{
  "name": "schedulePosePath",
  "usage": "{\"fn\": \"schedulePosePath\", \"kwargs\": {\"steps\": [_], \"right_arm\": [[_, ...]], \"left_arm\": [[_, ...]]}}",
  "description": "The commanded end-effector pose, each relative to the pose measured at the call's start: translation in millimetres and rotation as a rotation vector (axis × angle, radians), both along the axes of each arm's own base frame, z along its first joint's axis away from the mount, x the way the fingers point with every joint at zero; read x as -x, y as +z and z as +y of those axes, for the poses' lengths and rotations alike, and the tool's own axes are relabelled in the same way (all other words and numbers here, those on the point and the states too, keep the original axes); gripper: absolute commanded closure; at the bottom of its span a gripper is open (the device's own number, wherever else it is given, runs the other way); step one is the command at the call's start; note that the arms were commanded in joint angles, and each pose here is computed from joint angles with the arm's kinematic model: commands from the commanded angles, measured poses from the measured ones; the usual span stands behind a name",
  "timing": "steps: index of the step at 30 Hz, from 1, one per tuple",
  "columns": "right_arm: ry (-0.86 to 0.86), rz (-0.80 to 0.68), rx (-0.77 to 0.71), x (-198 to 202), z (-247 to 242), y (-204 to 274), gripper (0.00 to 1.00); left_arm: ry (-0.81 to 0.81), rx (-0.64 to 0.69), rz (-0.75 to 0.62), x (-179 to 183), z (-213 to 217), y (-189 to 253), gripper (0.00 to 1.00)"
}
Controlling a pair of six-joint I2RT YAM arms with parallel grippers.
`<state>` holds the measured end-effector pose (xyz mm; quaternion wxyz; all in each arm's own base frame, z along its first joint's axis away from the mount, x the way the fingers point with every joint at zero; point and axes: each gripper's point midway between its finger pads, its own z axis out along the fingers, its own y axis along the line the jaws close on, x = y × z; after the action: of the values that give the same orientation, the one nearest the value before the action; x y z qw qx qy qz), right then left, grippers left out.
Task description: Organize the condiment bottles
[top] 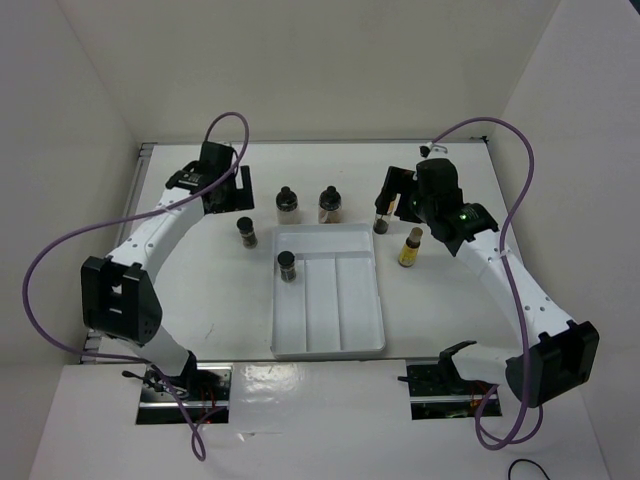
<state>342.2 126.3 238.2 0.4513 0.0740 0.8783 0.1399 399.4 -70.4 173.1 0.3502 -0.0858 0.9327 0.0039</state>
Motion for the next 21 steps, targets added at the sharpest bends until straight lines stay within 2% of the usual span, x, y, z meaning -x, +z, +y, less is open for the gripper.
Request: {"fn": "schedulePosePath", "kwargs": {"steps": [1,7,15,21], "right_arm": [[0.017,-0.011,-0.002,-4,5,2,0.01],[0.017,0.009,0.006,-6,6,-5,0.01],[0.022,0.033,0.023,-9,7,-15,0.01],[0.014,0.032,0.028,-12,7,-15,0.01]], "left_arm": [[-0.064,0.032,-0.031,-11,-14,-3,0.0],[-0.114,0.055,0.017,-11,-24,-24,0.0],[-0.119,-0.026,0.109,-3,-27,-64,0.0],[-0.119,-0.033,0.139,2,-25,-75,0.06]]}}
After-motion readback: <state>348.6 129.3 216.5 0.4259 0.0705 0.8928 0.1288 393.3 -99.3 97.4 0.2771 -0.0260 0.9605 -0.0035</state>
